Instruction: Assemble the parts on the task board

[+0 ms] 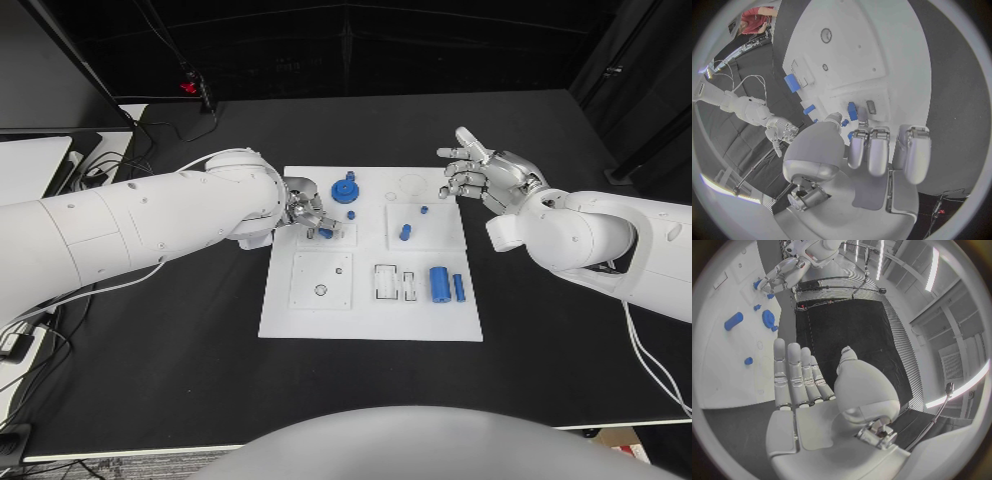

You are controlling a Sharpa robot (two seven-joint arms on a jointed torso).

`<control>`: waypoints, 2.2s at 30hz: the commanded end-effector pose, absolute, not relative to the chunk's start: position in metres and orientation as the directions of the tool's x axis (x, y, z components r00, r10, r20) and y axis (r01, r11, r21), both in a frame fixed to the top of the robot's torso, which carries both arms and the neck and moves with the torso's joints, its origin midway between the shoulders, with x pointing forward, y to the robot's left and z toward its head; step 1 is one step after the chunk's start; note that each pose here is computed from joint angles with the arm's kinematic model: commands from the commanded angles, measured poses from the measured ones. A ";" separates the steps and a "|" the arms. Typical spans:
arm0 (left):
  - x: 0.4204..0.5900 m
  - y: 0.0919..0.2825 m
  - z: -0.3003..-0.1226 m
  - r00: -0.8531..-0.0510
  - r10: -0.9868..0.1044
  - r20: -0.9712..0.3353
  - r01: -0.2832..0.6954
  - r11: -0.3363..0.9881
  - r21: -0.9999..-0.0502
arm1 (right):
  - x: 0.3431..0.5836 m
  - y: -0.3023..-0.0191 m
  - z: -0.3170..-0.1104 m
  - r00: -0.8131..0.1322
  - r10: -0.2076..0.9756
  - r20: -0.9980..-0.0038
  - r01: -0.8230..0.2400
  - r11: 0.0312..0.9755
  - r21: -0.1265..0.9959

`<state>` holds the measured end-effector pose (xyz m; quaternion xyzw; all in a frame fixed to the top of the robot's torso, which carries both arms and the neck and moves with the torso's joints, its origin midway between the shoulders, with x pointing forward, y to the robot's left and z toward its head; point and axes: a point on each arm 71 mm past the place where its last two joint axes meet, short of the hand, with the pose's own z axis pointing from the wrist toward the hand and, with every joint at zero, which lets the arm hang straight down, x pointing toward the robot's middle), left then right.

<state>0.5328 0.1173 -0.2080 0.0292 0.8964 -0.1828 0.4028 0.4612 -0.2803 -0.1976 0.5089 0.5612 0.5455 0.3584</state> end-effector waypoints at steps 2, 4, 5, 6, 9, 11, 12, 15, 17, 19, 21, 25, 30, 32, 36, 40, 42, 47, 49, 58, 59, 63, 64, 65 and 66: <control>0.531 0.116 -0.210 -0.683 -0.080 -0.726 0.213 0.929 -0.303 | 0.461 -0.279 -0.197 -0.233 0.959 0.159 0.178 -0.119 0.977; 0.531 0.116 -0.210 -0.683 -0.080 -0.726 0.213 0.929 -0.303 | 0.461 -0.279 -0.197 -0.233 0.959 0.159 0.178 -0.119 0.977; 0.531 0.116 -0.210 -0.683 -0.080 -0.726 0.213 0.929 -0.303 | 0.461 -0.279 -0.197 -0.233 0.959 0.159 0.178 -0.119 0.977; 0.531 0.116 -0.210 -0.683 -0.080 -0.726 0.213 0.929 -0.303 | 0.461 -0.279 -0.197 -0.233 0.959 0.159 0.178 -0.119 0.977; 0.531 0.117 -0.210 -0.683 -0.080 -0.726 0.212 0.929 -0.302 | 0.461 -0.279 -0.197 -0.233 0.959 0.159 0.179 -0.119 0.977; 0.531 0.117 -0.210 -0.683 -0.081 -0.726 0.212 0.929 -0.302 | 0.461 -0.279 -0.197 -0.233 0.959 0.159 0.179 -0.119 0.977; 0.531 0.117 -0.210 -0.683 -0.081 -0.726 0.212 0.929 -0.302 | 0.461 -0.279 -0.197 -0.233 0.959 0.159 0.179 -0.119 0.977; 0.531 0.117 -0.210 -0.682 -0.081 -0.726 0.212 0.929 -0.303 | 0.461 -0.279 -0.197 -0.233 0.959 0.159 0.180 -0.118 0.977; 0.531 0.117 -0.210 -0.682 -0.081 -0.726 0.212 0.929 -0.303 | 0.461 -0.280 -0.198 -0.233 0.959 0.159 0.180 -0.118 0.977; 0.531 0.117 -0.210 -0.682 -0.082 -0.727 0.211 0.929 -0.303 | 0.461 -0.280 -0.198 -0.233 0.959 0.159 0.180 -0.118 0.977; 0.531 0.117 -0.210 -0.681 -0.083 -0.728 0.211 0.929 -0.303 | 0.461 -0.280 -0.198 -0.232 0.960 0.159 0.180 -0.118 0.976; 0.531 0.117 -0.210 -0.682 -0.082 -0.727 0.208 0.931 -0.300 | 0.461 -0.280 -0.198 -0.231 0.960 0.158 0.180 -0.118 0.977; 0.531 0.117 -0.210 -0.683 -0.080 -0.726 0.203 0.934 -0.293 | 0.461 -0.281 -0.198 -0.231 0.960 0.158 0.180 -0.118 0.977; 0.530 0.117 -0.210 -0.685 -0.078 -0.725 0.201 0.936 -0.290 | 0.461 -0.281 -0.198 -0.231 0.960 0.158 0.180 -0.118 0.977; 0.529 0.116 -0.210 -0.686 -0.076 -0.724 0.201 0.936 -0.288 | 0.461 -0.280 -0.198 -0.231 0.960 0.159 0.180 -0.118 0.977; 0.528 0.114 -0.210 -0.684 -0.077 -0.726 0.197 0.938 -0.285 | 0.461 -0.280 -0.197 -0.232 0.960 0.159 0.180 -0.118 0.976; 0.528 0.114 -0.210 -0.681 -0.079 -0.728 0.193 0.940 -0.282 | 0.461 -0.280 -0.198 -0.232 0.960 0.159 0.181 -0.118 0.976; 0.527 0.113 -0.210 -0.668 -0.072 -0.741 0.192 0.945 -0.265 | 0.461 -0.280 -0.198 -0.232 0.960 0.159 0.181 -0.118 0.976; 0.527 0.113 -0.210 -0.662 -0.069 -0.746 0.191 0.947 -0.257 | 0.461 -0.280 -0.198 -0.232 0.960 0.159 0.181 -0.118 0.976; 0.526 0.111 -0.210 -0.654 -0.069 -0.753 0.196 0.947 -0.256 | 0.461 -0.280 -0.198 -0.232 0.960 0.159 0.182 -0.118 0.976; 0.526 0.111 -0.210 -0.653 -0.069 -0.754 0.197 0.946 -0.257 | 0.461 -0.280 -0.198 -0.232 0.960 0.159 0.182 -0.118 0.976; 0.526 0.110 -0.209 -0.652 -0.070 -0.755 0.200 0.945 -0.260 | 0.461 -0.280 -0.198 -0.233 0.959 0.159 0.182 -0.118 0.976; 0.526 0.110 -0.209 -0.652 -0.070 -0.755 0.201 0.944 -0.261 | 0.461 -0.280 -0.198 -0.233 0.959 0.159 0.182 -0.118 0.976; 0.526 0.110 -0.210 -0.652 -0.069 -0.755 0.202 0.944 -0.261 | 0.461 -0.280 -0.198 -0.233 0.959 0.159 0.182 -0.118 0.976; 0.525 0.109 -0.210 -0.653 -0.069 -0.755 0.202 0.944 -0.261 | 0.461 -0.280 -0.198 -0.233 0.959 0.159 0.182 -0.118 0.976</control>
